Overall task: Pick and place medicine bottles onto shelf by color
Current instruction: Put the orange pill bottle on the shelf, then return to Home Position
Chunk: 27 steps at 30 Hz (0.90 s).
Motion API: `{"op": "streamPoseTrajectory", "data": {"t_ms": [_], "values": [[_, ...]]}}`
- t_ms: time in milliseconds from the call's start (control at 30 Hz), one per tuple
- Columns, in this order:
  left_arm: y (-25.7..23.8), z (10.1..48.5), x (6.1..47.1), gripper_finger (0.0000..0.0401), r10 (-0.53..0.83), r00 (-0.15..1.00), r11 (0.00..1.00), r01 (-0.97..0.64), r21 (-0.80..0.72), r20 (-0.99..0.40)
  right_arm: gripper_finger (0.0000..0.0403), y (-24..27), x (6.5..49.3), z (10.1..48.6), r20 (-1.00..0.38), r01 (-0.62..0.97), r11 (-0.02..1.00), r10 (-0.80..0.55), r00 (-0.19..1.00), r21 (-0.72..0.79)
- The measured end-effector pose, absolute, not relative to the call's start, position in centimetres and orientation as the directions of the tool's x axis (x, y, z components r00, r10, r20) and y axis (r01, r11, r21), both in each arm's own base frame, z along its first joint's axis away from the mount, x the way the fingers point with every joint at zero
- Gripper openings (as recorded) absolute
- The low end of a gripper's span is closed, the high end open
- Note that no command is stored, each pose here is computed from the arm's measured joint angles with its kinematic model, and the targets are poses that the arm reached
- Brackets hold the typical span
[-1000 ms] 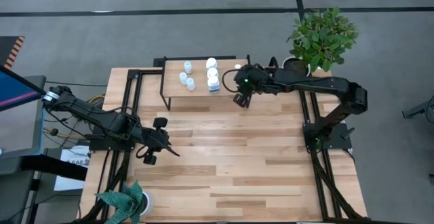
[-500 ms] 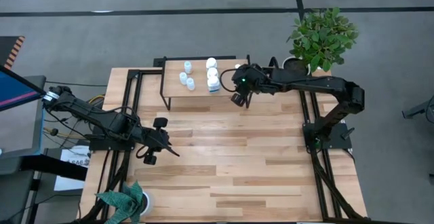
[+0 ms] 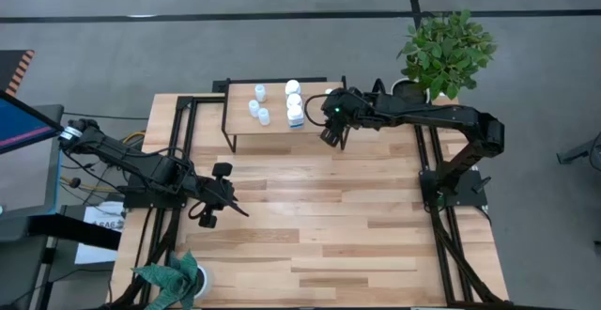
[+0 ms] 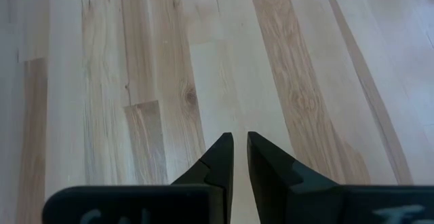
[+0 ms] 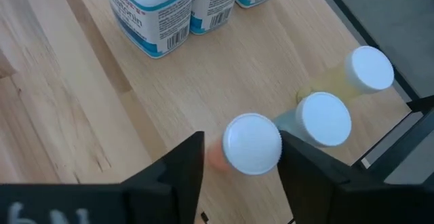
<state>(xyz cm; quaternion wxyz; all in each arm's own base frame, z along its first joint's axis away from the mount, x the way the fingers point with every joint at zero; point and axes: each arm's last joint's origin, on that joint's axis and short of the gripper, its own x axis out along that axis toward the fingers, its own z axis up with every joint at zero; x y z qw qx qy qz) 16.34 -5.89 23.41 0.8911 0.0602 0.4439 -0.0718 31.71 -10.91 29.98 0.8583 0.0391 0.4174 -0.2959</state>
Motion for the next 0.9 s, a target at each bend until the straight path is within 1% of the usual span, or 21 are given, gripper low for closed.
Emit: {"op": "streamPoseTrajectory", "data": {"t_ms": [133,267,400,600,733,800,900], "values": [[-5.9,23.4,16.3,0.0032,-0.075,0.596,0.982,0.181,0.043,-0.800,0.0216,-10.9,31.7,30.0,-0.739,0.541,0.822,-0.476,0.477,-0.179],[-5.9,23.4,16.3,0.0032,-0.075,0.596,0.983,0.181,0.043,-0.800,0.0229,-11.1,31.6,30.7,-0.741,0.545,0.819,-0.478,0.472,-0.181],[-5.9,23.4,16.3,0.0032,-0.075,0.596,0.983,0.181,0.043,-0.800,0.0228,-11.0,31.5,32.2,-0.743,0.545,0.818,-0.477,0.469,-0.182],[-5.9,23.4,16.3,0.0032,-0.075,0.595,0.982,0.182,0.044,-0.800,0.0224,-10.0,30.4,36.0,-0.777,0.543,0.821,-0.454,0.436,-0.175],[-5.6,23.5,15.6,0.0032,-0.074,0.570,0.977,0.205,0.055,-0.818,0.0225,-8.1,29.2,37.5,-0.802,0.479,0.855,-0.424,0.421,-0.200],[-5.4,23.7,15.3,0.0032,-0.056,0.585,0.981,0.181,0.063,-0.809,0.0224,-6.8,28.1,38.2,-0.809,0.442,0.873,-0.407,0.425,-0.207],[-5.1,23.3,14.5,0.0032,-0.064,0.642,0.984,0.170,0.059,-0.764,0.0221,-5.0,26.0,38.7,-0.830,0.426,0.884,-0.380,0.409,-0.195]]}}
